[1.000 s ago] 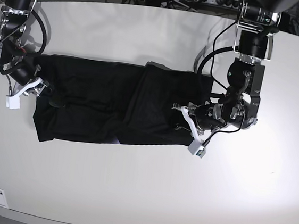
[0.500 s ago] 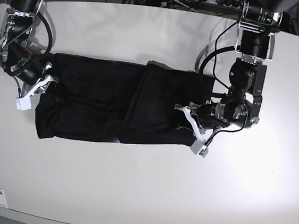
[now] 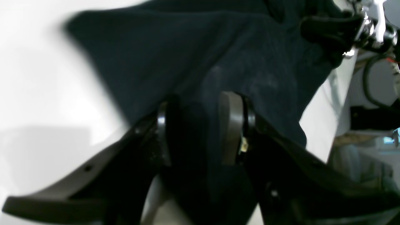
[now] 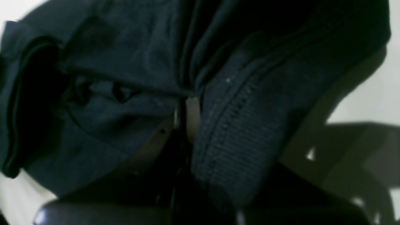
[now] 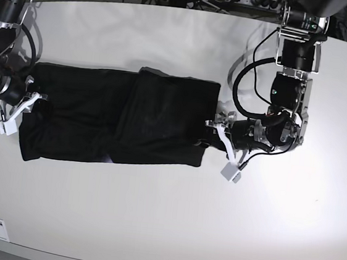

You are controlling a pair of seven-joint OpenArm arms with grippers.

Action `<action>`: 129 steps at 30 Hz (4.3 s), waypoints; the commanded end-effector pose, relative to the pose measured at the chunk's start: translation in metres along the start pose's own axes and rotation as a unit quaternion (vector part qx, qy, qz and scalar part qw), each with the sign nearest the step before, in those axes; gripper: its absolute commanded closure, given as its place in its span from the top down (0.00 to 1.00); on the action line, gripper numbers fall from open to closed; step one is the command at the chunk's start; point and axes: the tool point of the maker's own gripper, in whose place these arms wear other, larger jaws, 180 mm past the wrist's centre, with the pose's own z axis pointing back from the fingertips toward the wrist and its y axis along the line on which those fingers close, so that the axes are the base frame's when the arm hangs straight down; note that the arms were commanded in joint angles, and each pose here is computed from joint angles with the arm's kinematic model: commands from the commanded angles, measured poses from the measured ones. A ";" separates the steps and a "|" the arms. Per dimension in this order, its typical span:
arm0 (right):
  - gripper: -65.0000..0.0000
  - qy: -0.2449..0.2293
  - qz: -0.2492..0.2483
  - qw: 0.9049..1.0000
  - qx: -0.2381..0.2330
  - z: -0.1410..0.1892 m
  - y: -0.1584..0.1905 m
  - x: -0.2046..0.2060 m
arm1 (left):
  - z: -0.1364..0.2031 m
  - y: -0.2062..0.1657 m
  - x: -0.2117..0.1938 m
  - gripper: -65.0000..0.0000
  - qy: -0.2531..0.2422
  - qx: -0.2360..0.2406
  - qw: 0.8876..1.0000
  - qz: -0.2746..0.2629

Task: Fold the T-shirt properly
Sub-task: 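Lift the strip's other end with the right gripper and fold it over, then flatten and square the folded bundle with both grippers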

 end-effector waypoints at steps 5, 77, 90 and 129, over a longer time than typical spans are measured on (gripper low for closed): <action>0.00 -0.001 0.042 0.997 -0.060 0.027 -0.025 0.025 | 0.021 0.006 0.032 0.37 -0.056 0.003 0.998 -0.013; 0.23 -0.159 0.219 0.940 0.207 -0.007 0.270 0.085 | 0.033 0.018 0.002 0.37 -0.040 0.006 0.999 0.002; 0.00 -0.113 0.209 0.965 0.114 -0.031 0.221 0.012 | 0.039 0.024 0.001 0.37 -0.034 0.015 0.999 0.000; 0.00 -0.248 0.324 0.913 -0.004 -0.037 0.266 0.132 | 0.043 -0.063 0.014 0.00 -0.029 -0.185 0.981 -0.052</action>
